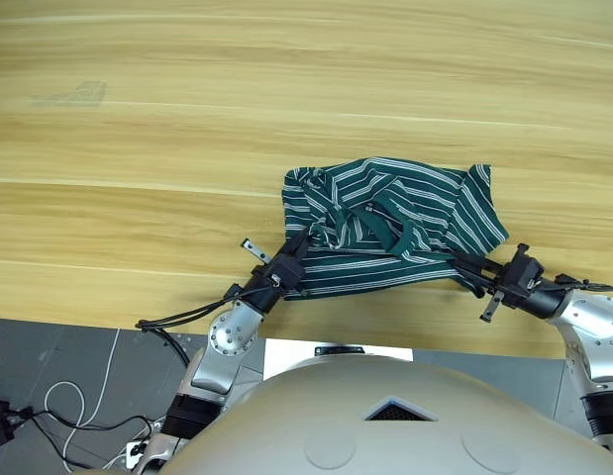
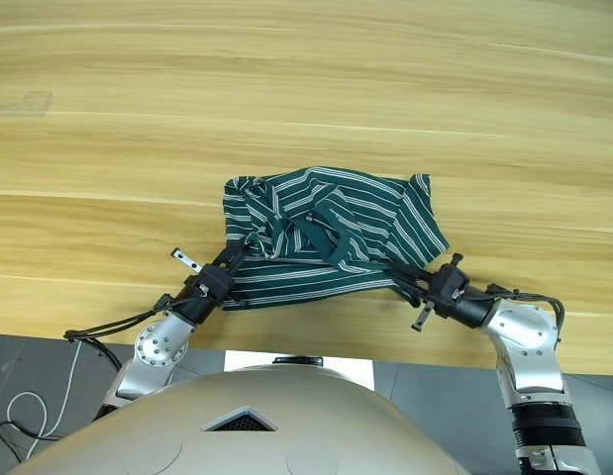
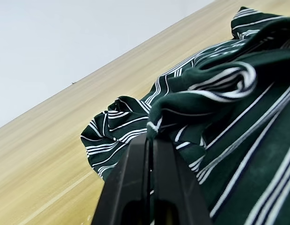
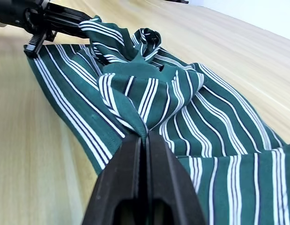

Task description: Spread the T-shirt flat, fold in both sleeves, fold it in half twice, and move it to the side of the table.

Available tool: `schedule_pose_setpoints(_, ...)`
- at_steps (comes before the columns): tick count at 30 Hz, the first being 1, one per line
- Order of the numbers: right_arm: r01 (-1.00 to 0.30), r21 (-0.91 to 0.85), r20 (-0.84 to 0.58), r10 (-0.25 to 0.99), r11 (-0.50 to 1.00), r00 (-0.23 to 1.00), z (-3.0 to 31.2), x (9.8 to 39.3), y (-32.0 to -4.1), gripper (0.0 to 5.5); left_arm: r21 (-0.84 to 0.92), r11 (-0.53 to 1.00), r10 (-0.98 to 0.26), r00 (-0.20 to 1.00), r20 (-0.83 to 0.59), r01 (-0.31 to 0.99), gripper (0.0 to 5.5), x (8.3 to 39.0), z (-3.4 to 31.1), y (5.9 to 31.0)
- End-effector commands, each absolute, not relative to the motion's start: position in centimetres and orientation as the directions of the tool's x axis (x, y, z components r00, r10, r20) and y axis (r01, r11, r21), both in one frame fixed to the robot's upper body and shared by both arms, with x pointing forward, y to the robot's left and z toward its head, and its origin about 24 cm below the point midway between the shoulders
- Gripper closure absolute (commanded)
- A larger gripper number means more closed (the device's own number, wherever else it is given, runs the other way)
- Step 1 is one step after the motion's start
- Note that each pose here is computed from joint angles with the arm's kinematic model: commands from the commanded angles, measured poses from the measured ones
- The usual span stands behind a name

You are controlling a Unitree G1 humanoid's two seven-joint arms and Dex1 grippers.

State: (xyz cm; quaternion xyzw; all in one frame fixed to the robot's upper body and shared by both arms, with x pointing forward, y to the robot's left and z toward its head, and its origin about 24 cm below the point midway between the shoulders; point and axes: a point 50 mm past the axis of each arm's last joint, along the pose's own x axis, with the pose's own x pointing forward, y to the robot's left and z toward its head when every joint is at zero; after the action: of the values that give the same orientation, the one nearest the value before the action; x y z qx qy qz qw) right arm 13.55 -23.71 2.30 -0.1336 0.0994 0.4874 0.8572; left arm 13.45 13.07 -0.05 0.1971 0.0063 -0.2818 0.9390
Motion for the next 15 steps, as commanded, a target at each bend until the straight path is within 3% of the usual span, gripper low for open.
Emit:
schedule_pose_setpoints(1, -0.890, -0.149, -0.351, 0.819, 0.431, 0.455, 2.13, 12.77, -23.32, 5.49, 0.374, 0.760, -0.525, 0.841, -0.130, 0.532, 5.50, 13.35, -0.09, 13.12)
schedule_pose_setpoints(3, -0.907, -0.162, -0.354, 0.835, 0.389, 0.422, 2.15, 12.26, -22.92, 5.49, 0.375, 0.758, -0.526, 0.840, -0.132, 0.533, 5.50, 13.34, -0.09, 13.13)
schedule_pose_setpoints(15, -0.921, -0.184, -0.375, 0.842, 0.343, 0.388, 2.06, 11.92, -22.74, 3.24, 0.382, 0.751, -0.532, 0.836, -0.134, 0.539, 5.50, 13.25, -0.01, 13.14)
